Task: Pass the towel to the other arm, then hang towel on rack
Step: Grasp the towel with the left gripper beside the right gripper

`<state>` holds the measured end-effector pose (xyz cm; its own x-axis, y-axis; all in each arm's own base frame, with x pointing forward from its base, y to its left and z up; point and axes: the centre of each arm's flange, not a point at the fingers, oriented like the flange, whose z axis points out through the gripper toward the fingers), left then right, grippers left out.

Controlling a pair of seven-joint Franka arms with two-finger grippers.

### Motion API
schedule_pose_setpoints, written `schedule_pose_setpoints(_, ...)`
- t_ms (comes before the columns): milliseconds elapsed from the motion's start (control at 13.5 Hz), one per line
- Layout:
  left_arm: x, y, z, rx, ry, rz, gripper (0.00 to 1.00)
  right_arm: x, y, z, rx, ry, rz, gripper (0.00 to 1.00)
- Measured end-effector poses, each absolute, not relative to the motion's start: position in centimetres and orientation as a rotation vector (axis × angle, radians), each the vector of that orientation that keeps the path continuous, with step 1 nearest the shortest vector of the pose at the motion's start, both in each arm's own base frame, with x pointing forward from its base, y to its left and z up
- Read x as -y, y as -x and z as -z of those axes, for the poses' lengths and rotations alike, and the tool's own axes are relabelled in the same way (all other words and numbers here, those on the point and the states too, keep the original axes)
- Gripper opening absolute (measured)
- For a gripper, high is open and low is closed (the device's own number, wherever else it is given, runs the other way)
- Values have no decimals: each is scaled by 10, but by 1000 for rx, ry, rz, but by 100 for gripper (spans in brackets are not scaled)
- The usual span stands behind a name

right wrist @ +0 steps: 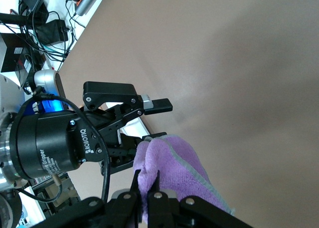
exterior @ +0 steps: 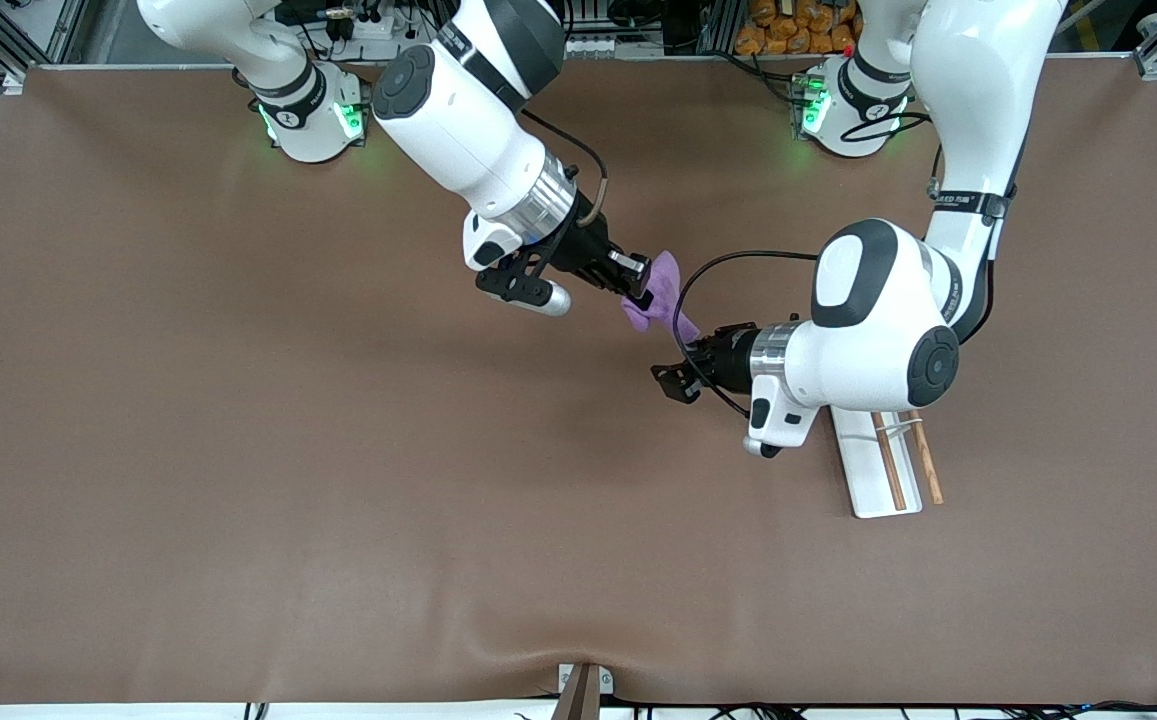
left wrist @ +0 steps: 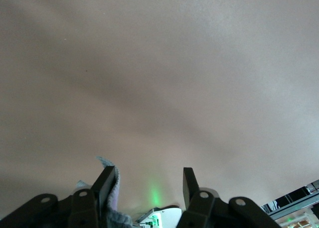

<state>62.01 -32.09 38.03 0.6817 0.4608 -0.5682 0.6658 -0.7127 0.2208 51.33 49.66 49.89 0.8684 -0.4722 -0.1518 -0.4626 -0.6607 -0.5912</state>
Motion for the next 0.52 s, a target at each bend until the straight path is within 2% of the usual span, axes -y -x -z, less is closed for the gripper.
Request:
schedule_pose_setpoints(149,319,-620,-377,-886,-2484,693,56,-497,-513,-499,-674,2392,20,6)
schedule_pose_setpoints(297,318,-620,-376,-890,-2484,700,39,-496,-513,-499,-675,2392,20,6)
schedule_pose_setpoints(372,318,-620,-375,-893,-2483,701,39,-496,-514,-499,-675,2392,20,6)
schedule_pose_setpoints(446,318,-620,-375,-896,-2483,703,30,-496,-514,-499,-675,2392,20,6)
schedule_pose_setpoints(520,318,-620,-375,-897,-2483,704,30,-496,-514,-499,-675,2392,20,6)
